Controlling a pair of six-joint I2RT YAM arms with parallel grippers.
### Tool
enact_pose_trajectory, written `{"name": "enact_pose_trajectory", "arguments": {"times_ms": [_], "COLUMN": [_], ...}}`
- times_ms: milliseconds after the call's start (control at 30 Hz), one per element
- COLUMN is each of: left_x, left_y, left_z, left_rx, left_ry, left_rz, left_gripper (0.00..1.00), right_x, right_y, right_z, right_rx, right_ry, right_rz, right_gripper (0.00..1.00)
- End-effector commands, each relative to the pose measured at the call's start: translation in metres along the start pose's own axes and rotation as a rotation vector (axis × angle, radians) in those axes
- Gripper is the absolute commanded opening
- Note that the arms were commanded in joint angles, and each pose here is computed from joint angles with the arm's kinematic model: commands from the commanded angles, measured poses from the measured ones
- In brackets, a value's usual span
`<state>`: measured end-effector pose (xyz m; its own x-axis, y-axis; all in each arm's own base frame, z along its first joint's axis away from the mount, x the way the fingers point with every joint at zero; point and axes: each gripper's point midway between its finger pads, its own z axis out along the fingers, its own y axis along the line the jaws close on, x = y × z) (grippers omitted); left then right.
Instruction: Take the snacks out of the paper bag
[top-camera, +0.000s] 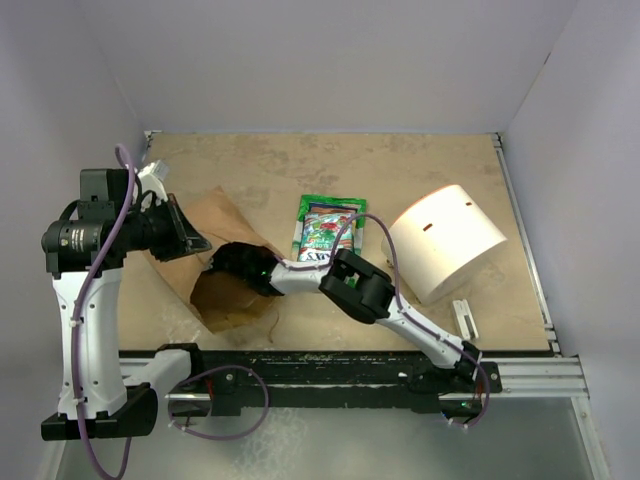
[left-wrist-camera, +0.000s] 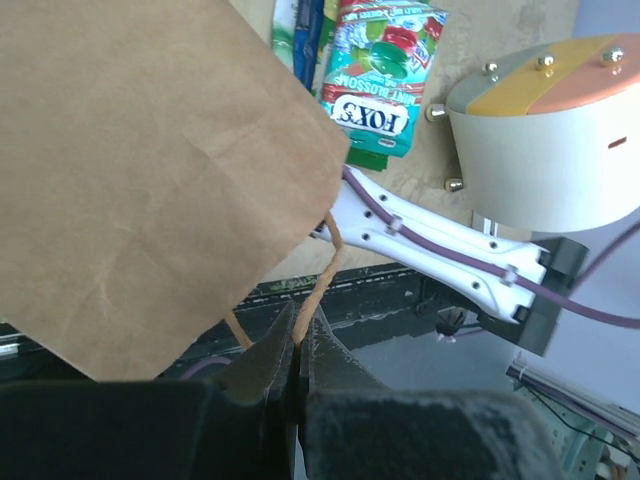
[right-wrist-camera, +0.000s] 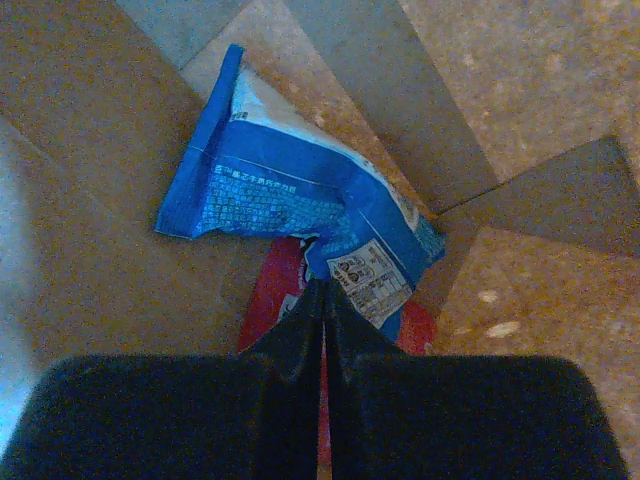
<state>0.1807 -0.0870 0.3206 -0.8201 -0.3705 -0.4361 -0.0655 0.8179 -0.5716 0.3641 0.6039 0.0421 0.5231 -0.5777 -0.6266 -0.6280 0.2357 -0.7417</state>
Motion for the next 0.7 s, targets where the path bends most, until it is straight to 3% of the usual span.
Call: {"name": "enact_pose_trajectory", "arguments": {"times_ms": [0,367,667], "left_x": [-0.014,-0.038,-0.036], "left_y": [0.004,0.005,0.007], "left_z": [-0.005,0.003,0.011], "left_rx": [-0.051,-0.064,-0.048], "left_ry": [-0.074,-0.136,-0.124], "left_rz": [0.017,0.001,0.001], "left_gripper": [0.0,0.0,0.0], "right_x": [-0.056,-0.089,-0.079], "right_y": [-0.053,-0.031,-0.016], "right_z": [-0.028,-0.081,-0.096], "right_rx": [0.065,-0.089,-0.124], "right_ry": [-0.094,-0.152,-0.124], "right_rz": [0.097,0.233,0.293], "right_gripper": [0.0,0.0,0.0]}}
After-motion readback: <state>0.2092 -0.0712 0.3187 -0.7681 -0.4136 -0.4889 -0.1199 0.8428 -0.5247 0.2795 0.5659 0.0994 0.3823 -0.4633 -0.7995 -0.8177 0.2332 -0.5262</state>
